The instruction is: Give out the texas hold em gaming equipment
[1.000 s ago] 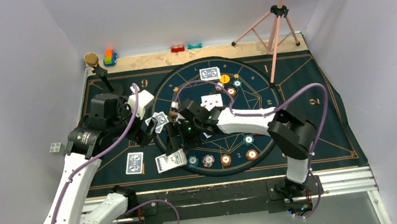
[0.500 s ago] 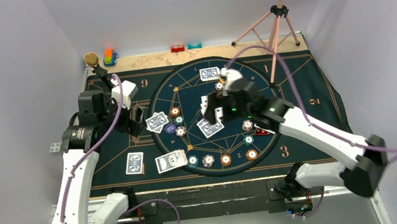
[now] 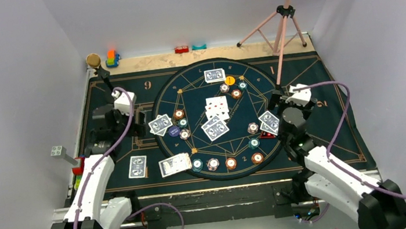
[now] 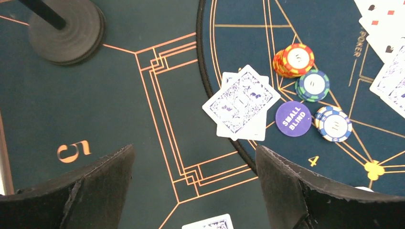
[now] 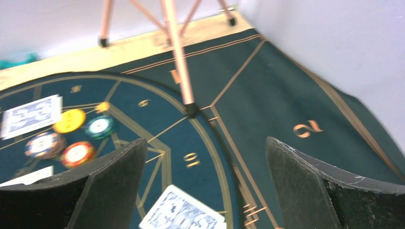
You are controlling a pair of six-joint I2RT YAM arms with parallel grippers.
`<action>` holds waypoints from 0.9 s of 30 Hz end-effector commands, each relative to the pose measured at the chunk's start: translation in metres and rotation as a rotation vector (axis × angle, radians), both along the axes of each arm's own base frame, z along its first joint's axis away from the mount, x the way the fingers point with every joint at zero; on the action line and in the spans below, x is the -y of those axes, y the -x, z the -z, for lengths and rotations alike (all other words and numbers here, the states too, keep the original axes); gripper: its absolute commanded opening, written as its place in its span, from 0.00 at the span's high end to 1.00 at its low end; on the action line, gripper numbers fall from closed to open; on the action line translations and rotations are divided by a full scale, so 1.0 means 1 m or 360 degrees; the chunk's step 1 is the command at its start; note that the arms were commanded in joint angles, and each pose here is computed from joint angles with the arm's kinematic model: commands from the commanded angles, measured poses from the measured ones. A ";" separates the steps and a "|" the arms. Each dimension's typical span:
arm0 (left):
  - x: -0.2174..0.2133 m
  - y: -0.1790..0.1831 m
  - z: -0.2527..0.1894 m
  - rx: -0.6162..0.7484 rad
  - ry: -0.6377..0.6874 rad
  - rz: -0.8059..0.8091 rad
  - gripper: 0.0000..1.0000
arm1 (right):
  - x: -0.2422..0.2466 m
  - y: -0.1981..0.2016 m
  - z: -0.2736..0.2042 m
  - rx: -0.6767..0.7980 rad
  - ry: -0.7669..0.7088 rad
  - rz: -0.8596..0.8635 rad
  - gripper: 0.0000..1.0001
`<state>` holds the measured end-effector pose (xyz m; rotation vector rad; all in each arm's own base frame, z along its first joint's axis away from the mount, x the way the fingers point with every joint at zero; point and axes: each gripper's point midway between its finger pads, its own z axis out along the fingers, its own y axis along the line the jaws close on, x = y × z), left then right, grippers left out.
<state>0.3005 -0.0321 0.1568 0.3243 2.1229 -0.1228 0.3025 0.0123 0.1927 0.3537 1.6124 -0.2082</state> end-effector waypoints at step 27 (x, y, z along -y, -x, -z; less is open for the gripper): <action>0.002 -0.079 0.030 0.0640 0.0143 0.0019 0.00 | 0.052 -0.065 0.014 0.0326 0.0074 0.0101 0.02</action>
